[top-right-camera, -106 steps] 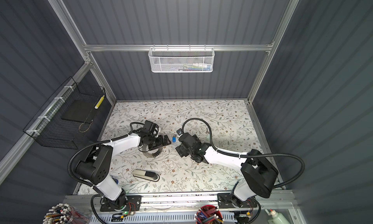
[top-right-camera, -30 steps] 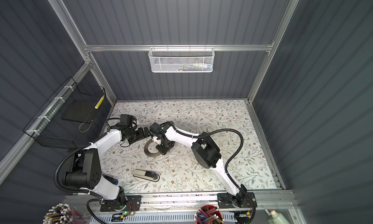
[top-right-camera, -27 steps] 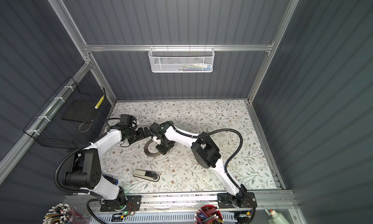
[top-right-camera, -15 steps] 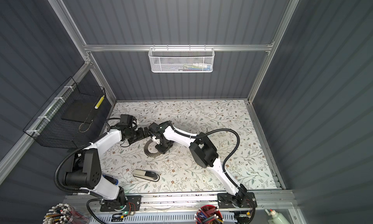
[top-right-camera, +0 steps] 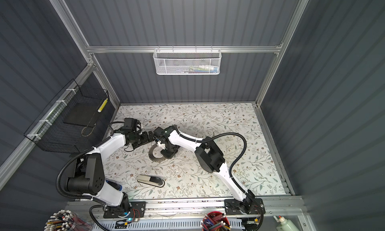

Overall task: Put the keys on the keyring
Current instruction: 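Close the right gripper on the split ring at the plate edge, then lift the plate by the split ring with the right gripper while the left gripper rises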

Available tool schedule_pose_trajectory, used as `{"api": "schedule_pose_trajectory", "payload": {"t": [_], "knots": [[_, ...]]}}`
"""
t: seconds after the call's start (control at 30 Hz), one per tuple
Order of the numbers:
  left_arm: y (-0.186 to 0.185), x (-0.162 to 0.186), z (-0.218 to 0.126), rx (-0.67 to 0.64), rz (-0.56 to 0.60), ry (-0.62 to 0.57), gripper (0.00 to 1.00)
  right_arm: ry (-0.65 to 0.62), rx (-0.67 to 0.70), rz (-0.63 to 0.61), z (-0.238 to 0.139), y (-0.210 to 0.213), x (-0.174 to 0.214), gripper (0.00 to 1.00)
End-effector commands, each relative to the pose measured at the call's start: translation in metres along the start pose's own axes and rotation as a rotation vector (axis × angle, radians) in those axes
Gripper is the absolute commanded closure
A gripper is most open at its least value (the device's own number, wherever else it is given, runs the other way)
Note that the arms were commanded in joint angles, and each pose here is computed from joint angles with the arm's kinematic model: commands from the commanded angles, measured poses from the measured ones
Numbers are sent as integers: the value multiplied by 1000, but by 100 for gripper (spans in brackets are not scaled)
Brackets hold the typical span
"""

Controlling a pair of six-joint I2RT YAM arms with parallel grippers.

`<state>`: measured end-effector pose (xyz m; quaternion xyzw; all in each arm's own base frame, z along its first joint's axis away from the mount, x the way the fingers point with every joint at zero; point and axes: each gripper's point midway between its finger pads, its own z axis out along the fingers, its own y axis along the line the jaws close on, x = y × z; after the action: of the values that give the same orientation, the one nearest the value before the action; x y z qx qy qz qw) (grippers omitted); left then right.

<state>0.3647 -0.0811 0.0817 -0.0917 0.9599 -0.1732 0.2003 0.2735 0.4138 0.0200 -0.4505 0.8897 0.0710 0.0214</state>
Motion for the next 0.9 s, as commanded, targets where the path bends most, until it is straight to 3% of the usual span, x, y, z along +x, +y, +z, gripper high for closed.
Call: {"api": "schedule_pose_trajectory", "payload": {"t": [0.0,0.87], "knots": [[-2,-7,-7,4,-9,-29,0,25,-6,-4,3,1,3,80],[-5,-10,-14,13,6,-58,0,-69,-16,-52,-20,8,6,93]]}}
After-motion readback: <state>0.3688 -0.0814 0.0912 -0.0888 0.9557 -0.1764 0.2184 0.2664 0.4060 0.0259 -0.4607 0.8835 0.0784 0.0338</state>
